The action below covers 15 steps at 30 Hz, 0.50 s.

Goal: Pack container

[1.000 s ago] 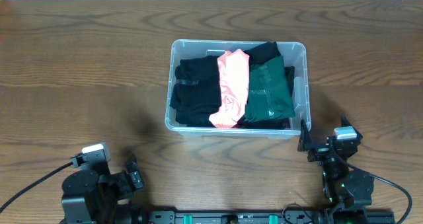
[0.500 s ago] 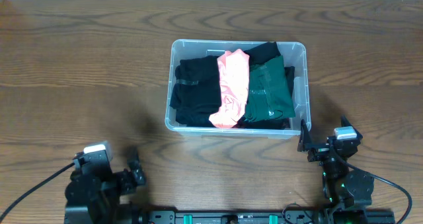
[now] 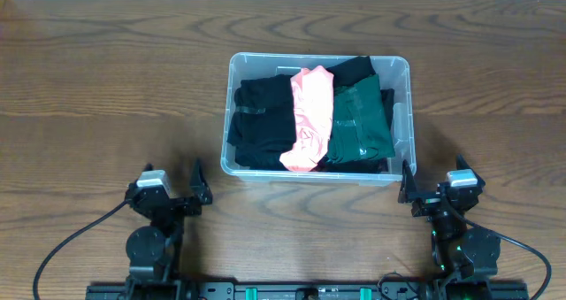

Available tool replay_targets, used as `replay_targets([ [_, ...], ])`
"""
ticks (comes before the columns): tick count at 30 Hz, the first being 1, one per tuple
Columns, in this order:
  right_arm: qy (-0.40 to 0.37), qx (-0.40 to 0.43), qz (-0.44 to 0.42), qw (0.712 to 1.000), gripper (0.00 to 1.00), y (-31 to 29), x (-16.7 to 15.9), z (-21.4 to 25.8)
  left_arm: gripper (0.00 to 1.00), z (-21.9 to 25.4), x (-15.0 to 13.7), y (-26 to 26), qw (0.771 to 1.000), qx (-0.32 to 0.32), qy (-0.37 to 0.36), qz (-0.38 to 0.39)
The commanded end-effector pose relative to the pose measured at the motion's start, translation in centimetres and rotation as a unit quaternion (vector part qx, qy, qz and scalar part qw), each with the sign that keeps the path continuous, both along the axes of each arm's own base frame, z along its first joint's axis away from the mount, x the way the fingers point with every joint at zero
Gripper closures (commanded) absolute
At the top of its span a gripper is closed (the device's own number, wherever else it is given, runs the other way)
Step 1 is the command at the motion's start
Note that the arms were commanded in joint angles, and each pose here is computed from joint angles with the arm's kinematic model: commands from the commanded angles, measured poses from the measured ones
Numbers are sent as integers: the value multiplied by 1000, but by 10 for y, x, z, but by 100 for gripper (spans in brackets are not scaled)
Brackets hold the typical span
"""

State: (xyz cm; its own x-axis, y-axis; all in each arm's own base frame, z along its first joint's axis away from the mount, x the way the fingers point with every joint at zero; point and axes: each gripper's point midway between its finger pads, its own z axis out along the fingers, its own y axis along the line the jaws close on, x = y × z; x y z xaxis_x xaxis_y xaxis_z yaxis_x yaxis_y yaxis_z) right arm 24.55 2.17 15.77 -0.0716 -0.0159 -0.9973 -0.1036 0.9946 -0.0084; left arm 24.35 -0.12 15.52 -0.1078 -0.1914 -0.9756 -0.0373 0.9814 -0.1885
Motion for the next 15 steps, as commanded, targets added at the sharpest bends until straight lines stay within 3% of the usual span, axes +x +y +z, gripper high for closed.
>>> replay_targets([
  [1, 2, -6, 5, 1000, 1, 2, 0, -1, 2, -13, 1, 1, 1000, -4, 9, 6],
  [15, 2, -6, 5, 1000, 1, 2, 0, -1, 2, -19, 0, 0, 1000, -3, 21, 3],
])
